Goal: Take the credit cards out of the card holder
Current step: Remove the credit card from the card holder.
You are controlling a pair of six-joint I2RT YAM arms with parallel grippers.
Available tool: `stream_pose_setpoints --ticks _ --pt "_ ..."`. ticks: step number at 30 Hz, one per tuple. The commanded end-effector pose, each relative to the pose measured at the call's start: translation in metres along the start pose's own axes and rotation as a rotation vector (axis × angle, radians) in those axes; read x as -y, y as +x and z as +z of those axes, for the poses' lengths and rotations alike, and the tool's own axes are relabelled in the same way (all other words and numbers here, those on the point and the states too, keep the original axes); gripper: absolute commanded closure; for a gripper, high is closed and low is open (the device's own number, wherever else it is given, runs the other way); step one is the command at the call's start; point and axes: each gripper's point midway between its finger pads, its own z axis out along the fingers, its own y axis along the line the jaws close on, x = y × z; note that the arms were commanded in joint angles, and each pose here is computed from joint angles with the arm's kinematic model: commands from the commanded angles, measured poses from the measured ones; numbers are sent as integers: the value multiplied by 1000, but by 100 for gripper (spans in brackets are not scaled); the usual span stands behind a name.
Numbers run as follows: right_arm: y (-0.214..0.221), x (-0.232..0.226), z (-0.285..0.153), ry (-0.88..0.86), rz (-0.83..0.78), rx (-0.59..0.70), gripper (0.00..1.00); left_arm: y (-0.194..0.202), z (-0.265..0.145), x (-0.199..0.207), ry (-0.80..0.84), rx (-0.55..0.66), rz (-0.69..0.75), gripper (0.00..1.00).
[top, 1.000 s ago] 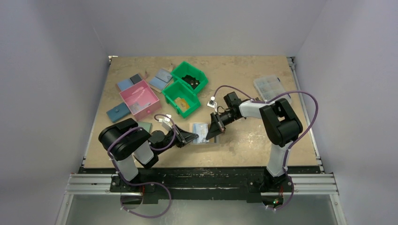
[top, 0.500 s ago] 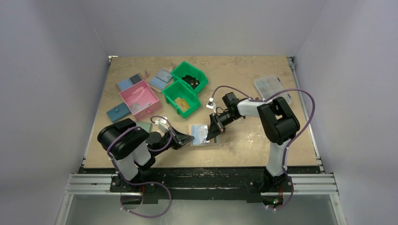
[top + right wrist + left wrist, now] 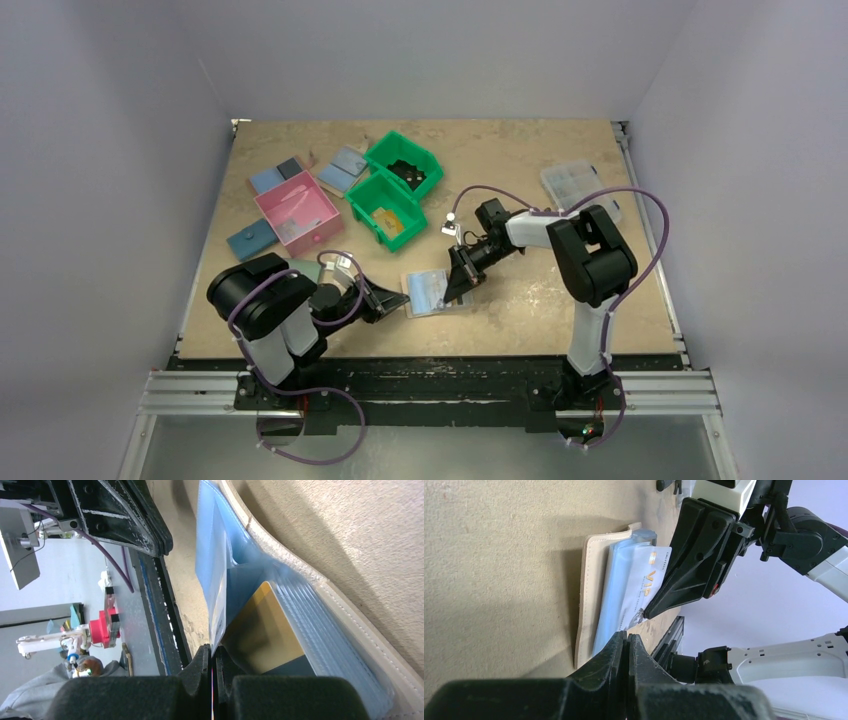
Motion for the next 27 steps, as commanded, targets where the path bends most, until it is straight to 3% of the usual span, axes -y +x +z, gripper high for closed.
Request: stream_pose_setpoints --ticks 1,14,22,25,27 --pt "-9 -1 -4 12 -63 1 100 -19 -10 75 308 82 105 100" --pt "-8 8 -16 126 -122 -45 100 -21 -17 88 349 87 96 97" --pt "-2 11 -24 158 -150 -83 100 -24 -12 91 264 78 184 91" --pt "-4 13 -34 172 -157 -76 100 -35 -14 107 206 104 295 85" --pt "-5 17 -41 194 -159 -67 100 -48 -20 115 126 139 376 76"
